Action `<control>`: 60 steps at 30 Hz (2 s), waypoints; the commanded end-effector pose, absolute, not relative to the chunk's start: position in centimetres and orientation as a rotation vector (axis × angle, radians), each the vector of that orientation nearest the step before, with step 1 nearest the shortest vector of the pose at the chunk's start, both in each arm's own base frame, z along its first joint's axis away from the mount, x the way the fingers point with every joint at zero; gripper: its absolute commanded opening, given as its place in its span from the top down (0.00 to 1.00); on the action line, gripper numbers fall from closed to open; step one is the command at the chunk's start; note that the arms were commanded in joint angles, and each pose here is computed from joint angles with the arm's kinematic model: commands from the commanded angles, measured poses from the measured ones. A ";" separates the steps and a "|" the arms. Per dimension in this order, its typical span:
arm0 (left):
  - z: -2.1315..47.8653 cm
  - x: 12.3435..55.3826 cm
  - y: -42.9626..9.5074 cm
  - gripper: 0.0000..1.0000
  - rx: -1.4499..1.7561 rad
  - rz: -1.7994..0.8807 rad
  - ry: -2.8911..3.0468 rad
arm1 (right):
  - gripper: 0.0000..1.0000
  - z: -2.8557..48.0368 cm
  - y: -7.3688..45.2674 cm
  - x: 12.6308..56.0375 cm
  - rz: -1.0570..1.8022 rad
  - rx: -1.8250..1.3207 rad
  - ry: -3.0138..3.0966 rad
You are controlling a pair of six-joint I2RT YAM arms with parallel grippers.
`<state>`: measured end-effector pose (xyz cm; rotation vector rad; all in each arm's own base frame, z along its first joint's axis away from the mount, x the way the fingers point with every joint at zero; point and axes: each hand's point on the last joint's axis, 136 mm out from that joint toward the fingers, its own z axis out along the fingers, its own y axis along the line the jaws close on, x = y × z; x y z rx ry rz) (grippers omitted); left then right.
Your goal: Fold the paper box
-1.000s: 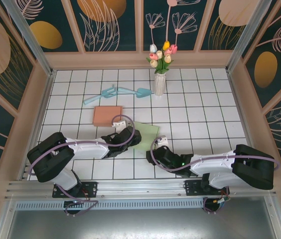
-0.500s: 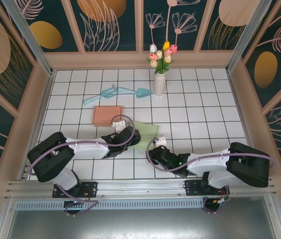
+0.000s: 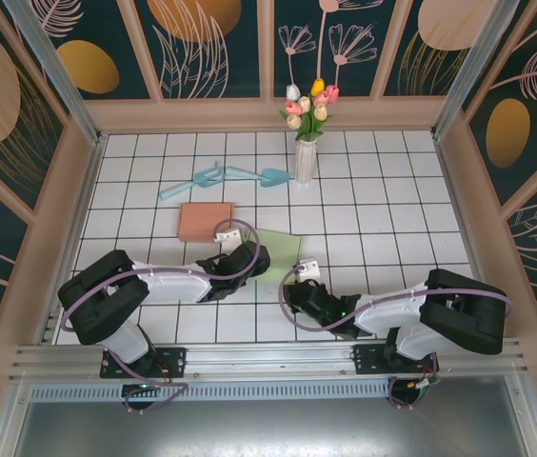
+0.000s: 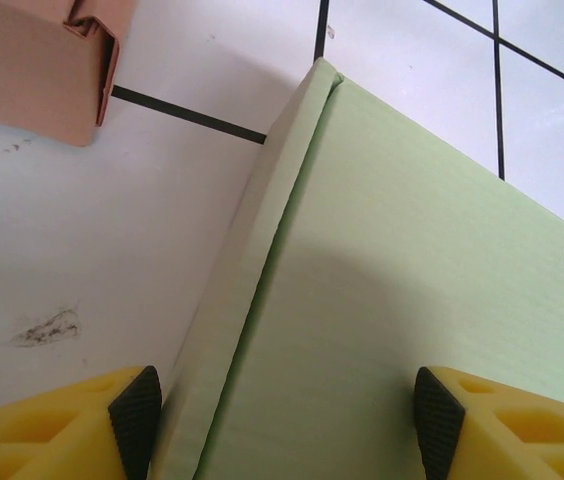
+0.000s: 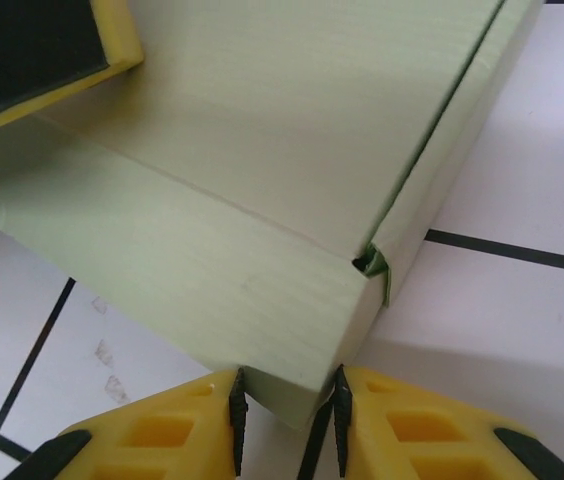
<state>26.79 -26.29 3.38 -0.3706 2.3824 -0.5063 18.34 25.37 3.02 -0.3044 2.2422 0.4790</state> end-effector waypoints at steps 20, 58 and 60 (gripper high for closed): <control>-3.0 23.9 -26.6 0.36 -0.225 -0.409 2.624 | 0.66 3.8 22.6 23.8 0.522 -0.140 2.178; 6.9 22.7 -29.6 0.26 -0.101 -0.663 2.467 | 0.67 3.1 18.7 28.7 0.573 0.099 2.338; 7.9 23.3 -28.8 0.25 -0.102 -0.611 2.431 | 0.75 3.1 18.7 28.7 0.598 0.117 2.349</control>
